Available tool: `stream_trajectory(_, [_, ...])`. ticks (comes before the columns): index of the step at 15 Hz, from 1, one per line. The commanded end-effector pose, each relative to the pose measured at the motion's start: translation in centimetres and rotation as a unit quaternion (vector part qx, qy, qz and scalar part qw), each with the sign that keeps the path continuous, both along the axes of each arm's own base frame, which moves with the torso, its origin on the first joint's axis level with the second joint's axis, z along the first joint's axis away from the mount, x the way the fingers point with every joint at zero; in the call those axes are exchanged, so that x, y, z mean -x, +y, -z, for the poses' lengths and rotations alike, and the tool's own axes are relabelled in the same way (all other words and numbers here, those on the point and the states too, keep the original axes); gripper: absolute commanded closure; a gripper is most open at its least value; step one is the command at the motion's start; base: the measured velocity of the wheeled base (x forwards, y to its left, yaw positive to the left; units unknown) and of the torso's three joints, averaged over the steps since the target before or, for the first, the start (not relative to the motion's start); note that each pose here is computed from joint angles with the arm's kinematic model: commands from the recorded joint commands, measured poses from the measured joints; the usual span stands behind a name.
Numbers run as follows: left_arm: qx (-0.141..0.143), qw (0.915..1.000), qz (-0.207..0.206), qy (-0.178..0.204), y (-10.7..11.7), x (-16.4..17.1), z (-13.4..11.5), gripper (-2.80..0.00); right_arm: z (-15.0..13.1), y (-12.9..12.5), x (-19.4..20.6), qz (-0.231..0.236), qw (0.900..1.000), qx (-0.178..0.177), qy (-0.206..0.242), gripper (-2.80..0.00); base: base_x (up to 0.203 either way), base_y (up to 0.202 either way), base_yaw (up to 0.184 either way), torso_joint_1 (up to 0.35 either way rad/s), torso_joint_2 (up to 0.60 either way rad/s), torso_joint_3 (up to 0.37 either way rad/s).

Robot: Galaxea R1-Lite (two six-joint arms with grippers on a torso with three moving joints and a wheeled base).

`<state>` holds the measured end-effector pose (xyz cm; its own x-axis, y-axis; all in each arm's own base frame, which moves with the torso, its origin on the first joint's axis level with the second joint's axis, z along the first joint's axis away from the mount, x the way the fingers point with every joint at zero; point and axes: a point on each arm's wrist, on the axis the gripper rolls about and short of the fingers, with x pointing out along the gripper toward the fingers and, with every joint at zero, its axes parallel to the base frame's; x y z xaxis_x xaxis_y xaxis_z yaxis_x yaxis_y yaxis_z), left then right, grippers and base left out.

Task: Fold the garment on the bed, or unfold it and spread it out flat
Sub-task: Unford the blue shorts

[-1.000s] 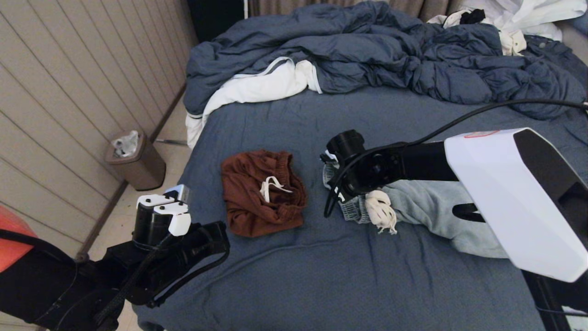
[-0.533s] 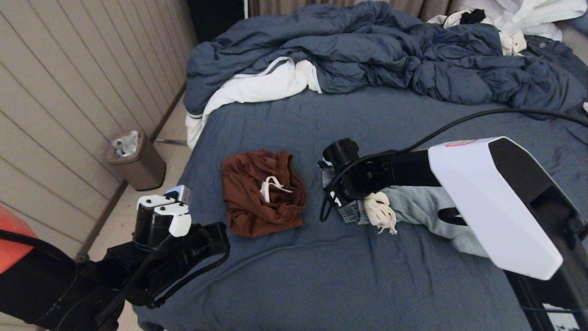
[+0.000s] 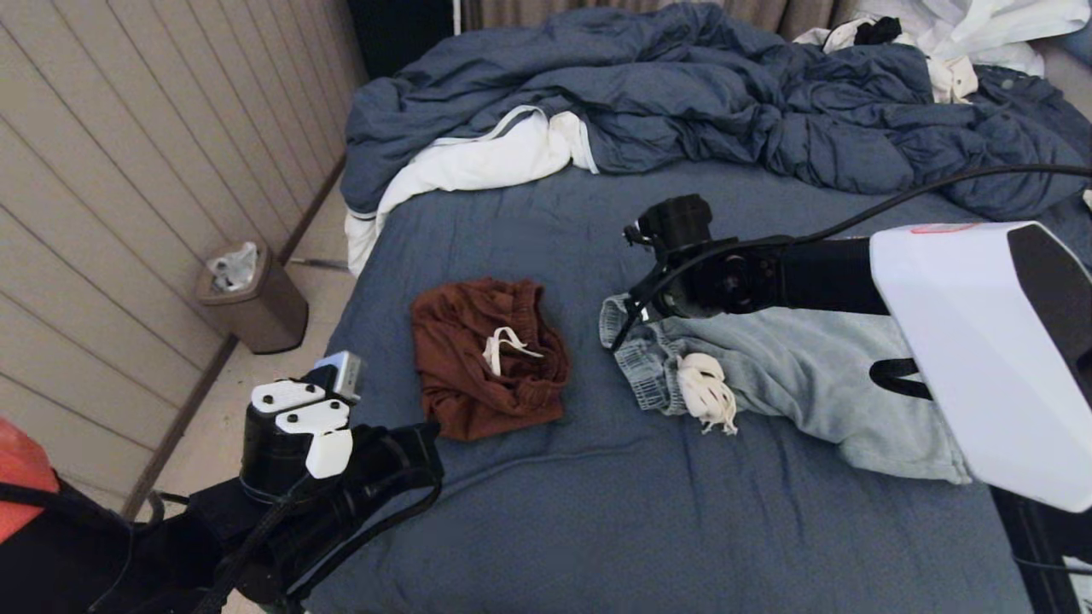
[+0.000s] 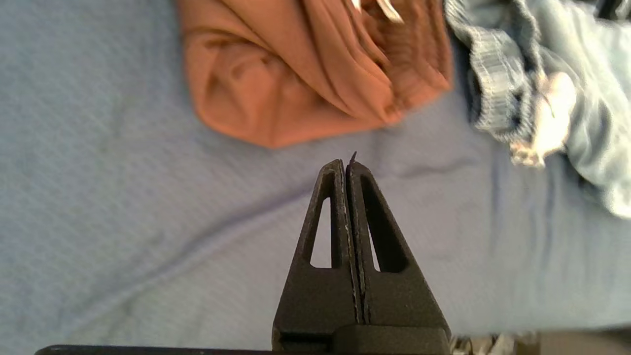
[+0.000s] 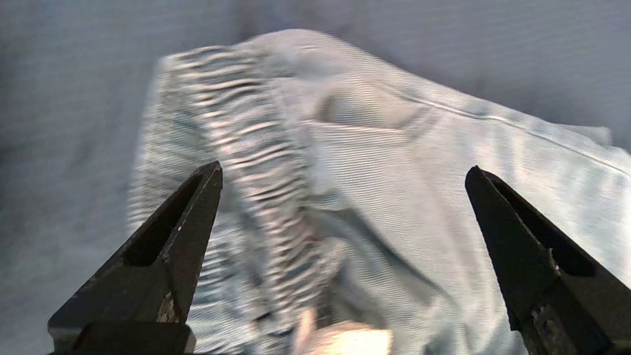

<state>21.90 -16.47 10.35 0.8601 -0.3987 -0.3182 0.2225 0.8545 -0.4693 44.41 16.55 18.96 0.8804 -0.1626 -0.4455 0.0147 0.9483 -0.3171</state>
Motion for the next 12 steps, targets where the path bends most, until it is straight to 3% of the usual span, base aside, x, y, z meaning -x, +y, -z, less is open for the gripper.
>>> stream_trajectory(1, [0.003,1.0,0.004,-0.002,-0.1,0.3,0.0,0.0,0.9,-1.3,-0.9,0.017,1.0,0.004,0.008,-2.8,0.0,0.0,0.0,0.0,0.0,0.0])
stream_trajectory(6, [0.002,1.0,0.005,0.002,-0.2,0.1,0.3,0.0,4.6,-2.3,-2.7,0.036,0.999,0.009,0.034,-2.8,0.0,0.0,0.0,0.0,0.0,0.0])
stream_trajectory(9, [-0.001,1.0,0.007,0.006,-0.3,0.1,0.7,0.0,5.4,-2.1,-3.0,0.035,0.999,0.008,0.036,-2.8,0.0,0.0,0.0,0.0,0.0,0.0])
stream_trajectory(10, [-0.004,0.9999,0.007,0.01,-0.4,0.0,0.9,0.0,5.4,-2.0,-3.0,0.034,0.999,0.008,0.034,0.0,0.0,0.0,0.0,0.0,0.0,0.0])
stream_trajectory(12, [-0.009,0.9998,0.007,0.015,-0.5,-0.1,1.3,0.0,5.3,-1.9,-3.1,0.034,0.999,0.005,0.025,0.0,0.0,0.0,0.0,0.0,0.0,0.0])
